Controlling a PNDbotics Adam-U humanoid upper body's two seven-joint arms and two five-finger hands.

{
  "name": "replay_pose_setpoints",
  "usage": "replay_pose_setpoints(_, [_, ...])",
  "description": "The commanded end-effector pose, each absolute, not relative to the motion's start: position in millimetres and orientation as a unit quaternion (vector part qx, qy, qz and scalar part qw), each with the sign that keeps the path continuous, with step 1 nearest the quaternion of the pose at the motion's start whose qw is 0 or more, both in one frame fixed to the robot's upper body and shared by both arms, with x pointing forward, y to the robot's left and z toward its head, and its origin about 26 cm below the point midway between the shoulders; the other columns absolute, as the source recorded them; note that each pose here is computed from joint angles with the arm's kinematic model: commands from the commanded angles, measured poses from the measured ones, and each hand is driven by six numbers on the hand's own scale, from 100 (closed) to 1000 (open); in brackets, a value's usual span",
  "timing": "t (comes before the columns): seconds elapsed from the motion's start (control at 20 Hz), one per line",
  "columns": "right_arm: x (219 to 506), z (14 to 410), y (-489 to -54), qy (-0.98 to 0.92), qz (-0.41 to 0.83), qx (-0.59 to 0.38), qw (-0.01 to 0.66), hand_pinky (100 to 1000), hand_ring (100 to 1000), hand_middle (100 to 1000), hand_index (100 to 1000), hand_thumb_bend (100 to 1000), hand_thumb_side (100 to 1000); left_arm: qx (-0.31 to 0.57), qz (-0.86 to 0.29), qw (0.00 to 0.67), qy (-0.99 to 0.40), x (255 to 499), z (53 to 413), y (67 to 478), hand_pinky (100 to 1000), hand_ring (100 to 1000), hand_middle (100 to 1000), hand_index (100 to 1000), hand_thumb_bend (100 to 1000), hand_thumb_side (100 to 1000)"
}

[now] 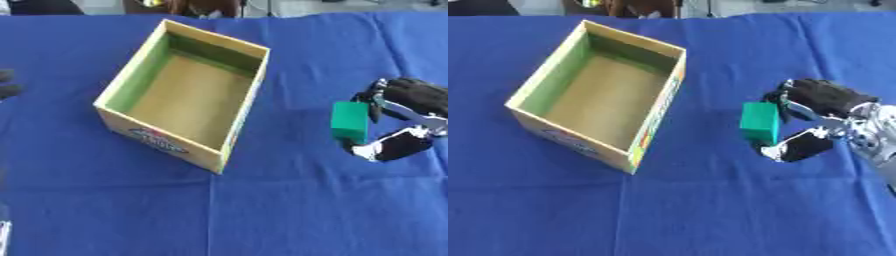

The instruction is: Pick up objects on the table and place them in the box.

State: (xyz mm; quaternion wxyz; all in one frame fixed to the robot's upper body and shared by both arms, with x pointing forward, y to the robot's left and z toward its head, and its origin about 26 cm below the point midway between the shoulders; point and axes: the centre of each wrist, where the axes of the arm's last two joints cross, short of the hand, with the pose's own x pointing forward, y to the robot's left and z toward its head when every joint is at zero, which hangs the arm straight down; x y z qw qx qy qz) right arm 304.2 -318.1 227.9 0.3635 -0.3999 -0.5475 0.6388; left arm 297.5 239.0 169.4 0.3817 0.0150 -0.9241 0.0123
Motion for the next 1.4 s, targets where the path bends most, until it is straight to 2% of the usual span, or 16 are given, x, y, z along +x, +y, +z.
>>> replay_pose_setpoints(0.05, [295.2, 263.8, -310.2, -0.569, 0.633, -0.417, 0.32, 665, 518, 336, 419, 100, 525, 0.014, 0.007, 0.372, -0.928, 295.5, 175.3, 239.2, 677, 691, 709, 846, 100, 1000])
replay_pose_setpoints(0.3, [294.0, 307.6, -289.8, -0.605, 0.626, -0.418, 0.259, 657, 513, 325, 402, 100, 566, 0.012, 0.004, 0.375, -0.927, 294.9, 174.0, 238.8, 677, 691, 709, 846, 100, 1000])
replay_pose_setpoints(0.65, [307.0, 339.0, -267.8, -0.637, 0.61, -0.408, 0.235, 660, 502, 311, 388, 100, 573, 0.009, 0.003, 0.379, -0.926, 294.6, 173.0, 238.5, 676, 691, 709, 846, 100, 1000])
replay_pose_setpoints(0.75, [315.5, 349.5, -257.8, -0.65, 0.604, -0.402, 0.228, 660, 501, 309, 385, 100, 577, 0.008, 0.001, 0.38, -0.925, 294.4, 172.8, 238.2, 676, 691, 709, 846, 100, 1000])
replay_pose_setpoints(0.8, [319.9, 354.8, -252.5, -0.655, 0.602, -0.399, 0.223, 659, 502, 309, 384, 100, 612, 0.007, 0.0, 0.38, -0.925, 294.4, 172.6, 237.8, 676, 691, 709, 846, 100, 1000])
replay_pose_setpoints(0.85, [324.4, 359.0, -247.8, -0.659, 0.601, -0.397, 0.219, 658, 503, 309, 384, 100, 588, 0.005, 0.0, 0.381, -0.925, 294.3, 172.5, 237.5, 676, 691, 709, 846, 100, 1000])
replay_pose_setpoints(1.4, [395.0, 369.4, -196.5, -0.644, 0.63, -0.379, 0.211, 665, 507, 309, 382, 100, 586, -0.007, -0.009, 0.382, -0.924, 294.6, 173.0, 234.0, 676, 691, 709, 846, 100, 1000])
